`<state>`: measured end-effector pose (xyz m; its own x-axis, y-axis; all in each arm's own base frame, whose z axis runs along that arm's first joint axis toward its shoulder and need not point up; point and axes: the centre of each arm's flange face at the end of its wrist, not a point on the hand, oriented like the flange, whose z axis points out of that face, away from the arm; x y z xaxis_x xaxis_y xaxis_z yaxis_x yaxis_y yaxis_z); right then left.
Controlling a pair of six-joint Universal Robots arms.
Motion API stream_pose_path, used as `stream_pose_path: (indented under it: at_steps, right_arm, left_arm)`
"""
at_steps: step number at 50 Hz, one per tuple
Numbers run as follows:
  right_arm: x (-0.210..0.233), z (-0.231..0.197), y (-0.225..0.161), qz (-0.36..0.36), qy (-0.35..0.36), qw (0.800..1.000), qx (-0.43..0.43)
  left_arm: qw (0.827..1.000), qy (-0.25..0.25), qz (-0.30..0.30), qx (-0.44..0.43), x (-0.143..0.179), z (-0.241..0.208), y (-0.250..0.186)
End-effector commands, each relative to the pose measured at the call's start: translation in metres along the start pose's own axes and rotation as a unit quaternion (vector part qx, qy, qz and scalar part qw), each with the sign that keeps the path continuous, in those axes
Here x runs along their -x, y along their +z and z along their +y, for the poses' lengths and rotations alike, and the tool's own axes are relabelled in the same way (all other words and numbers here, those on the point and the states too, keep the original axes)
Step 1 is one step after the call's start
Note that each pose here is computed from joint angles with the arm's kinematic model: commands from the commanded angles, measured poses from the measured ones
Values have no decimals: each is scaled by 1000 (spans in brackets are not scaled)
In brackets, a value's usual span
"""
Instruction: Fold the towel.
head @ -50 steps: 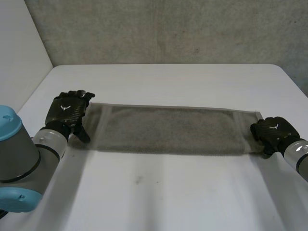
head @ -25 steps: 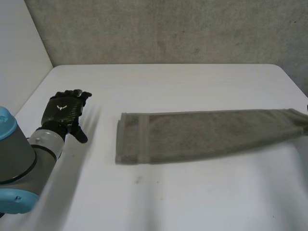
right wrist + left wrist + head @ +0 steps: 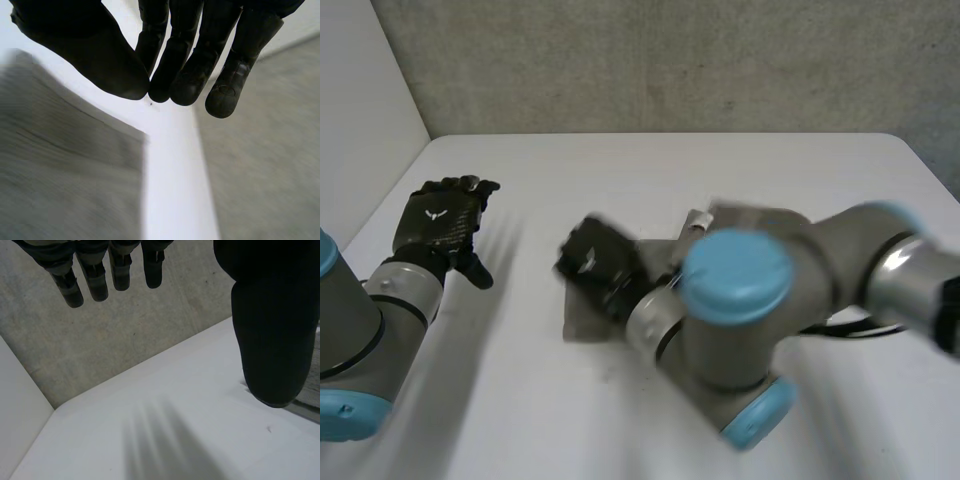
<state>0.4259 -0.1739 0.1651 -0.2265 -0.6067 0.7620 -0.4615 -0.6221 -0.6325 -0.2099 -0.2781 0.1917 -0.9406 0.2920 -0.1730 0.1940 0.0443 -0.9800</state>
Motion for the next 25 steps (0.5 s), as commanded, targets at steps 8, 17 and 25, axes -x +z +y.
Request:
stream_pose_path:
  at_steps: [8,17,25]
  right_arm:
    - [9,-5,-12,-18,-4,1000,3]
    - [-57,28,-19,88,70,991,68]
    - [-101,77,-16,170,285,937,111]
  left_arm:
    - [1000,0,2,4,-1,2,-2]
    - [1000,0,4,5,-3,3,-3]
    - [1000,1,4,-5,-4,4,-3]
